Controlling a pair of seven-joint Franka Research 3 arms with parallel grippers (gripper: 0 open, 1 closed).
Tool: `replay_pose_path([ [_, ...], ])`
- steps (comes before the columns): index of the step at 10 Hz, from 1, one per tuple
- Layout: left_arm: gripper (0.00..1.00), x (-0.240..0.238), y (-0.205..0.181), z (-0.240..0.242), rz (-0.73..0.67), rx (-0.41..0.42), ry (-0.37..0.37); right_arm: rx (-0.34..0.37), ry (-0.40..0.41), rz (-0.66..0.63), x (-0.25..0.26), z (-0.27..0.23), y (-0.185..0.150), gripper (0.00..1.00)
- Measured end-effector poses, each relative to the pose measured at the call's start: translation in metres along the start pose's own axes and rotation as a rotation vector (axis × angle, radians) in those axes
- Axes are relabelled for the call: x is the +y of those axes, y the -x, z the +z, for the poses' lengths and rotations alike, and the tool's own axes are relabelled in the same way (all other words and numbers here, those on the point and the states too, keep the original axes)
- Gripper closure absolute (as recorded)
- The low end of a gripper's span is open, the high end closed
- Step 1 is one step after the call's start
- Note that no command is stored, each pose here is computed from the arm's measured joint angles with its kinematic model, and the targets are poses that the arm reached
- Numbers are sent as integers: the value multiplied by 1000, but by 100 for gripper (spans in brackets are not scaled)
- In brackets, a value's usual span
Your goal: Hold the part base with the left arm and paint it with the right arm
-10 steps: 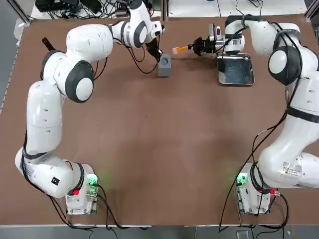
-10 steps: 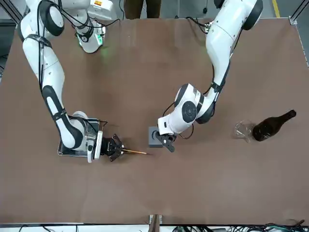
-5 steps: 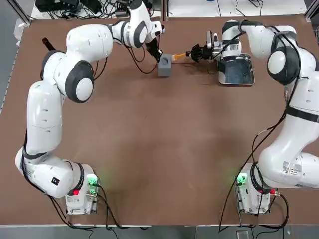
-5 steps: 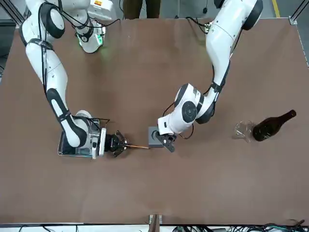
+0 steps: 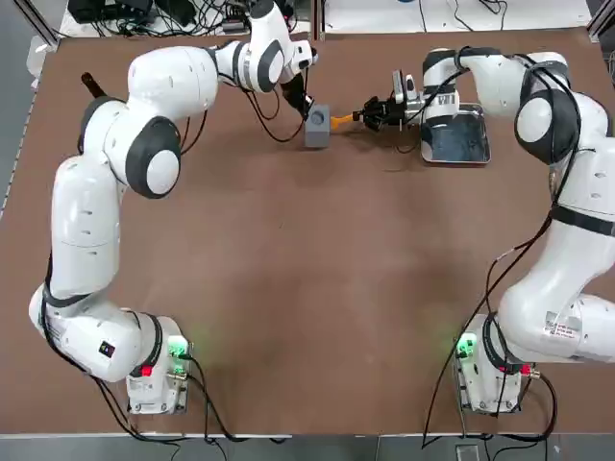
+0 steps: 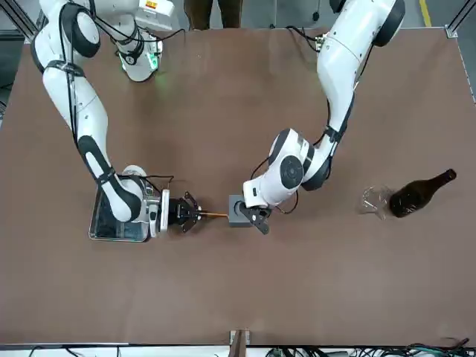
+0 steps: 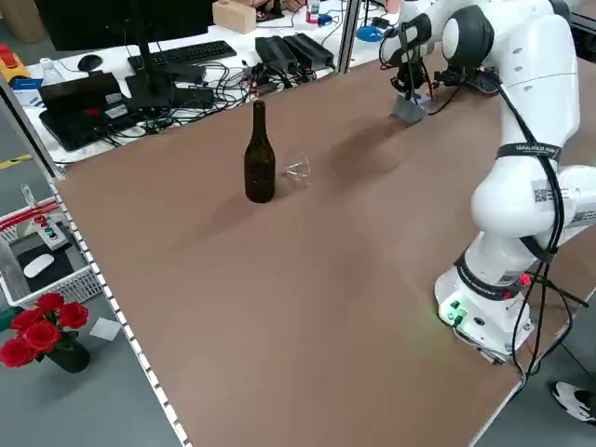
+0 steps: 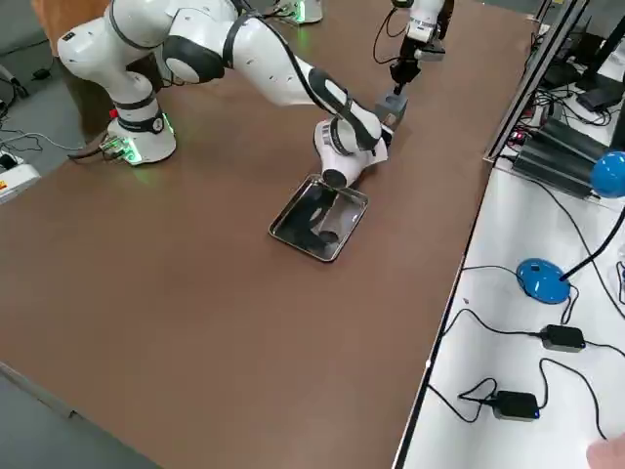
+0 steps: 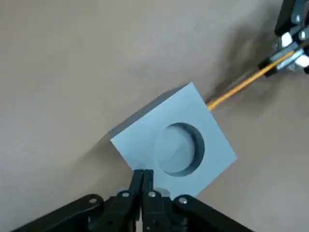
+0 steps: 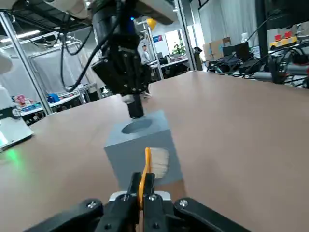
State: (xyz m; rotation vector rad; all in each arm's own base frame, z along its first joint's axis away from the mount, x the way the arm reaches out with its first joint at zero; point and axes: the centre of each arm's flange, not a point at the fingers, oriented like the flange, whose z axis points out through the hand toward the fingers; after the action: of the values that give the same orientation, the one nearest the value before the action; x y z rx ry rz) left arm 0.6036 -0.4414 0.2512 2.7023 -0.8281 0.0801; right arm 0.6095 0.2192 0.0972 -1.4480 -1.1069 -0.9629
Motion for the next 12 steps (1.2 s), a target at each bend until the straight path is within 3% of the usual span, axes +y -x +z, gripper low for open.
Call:
replay_pose_path([
  [6,95,0,0,0,0,0,-1,55,-74,13,-23,-4,9,96],
  [12,95,0,0,0,0,1,0,48,-65,-14,-22,-21,19,96],
])
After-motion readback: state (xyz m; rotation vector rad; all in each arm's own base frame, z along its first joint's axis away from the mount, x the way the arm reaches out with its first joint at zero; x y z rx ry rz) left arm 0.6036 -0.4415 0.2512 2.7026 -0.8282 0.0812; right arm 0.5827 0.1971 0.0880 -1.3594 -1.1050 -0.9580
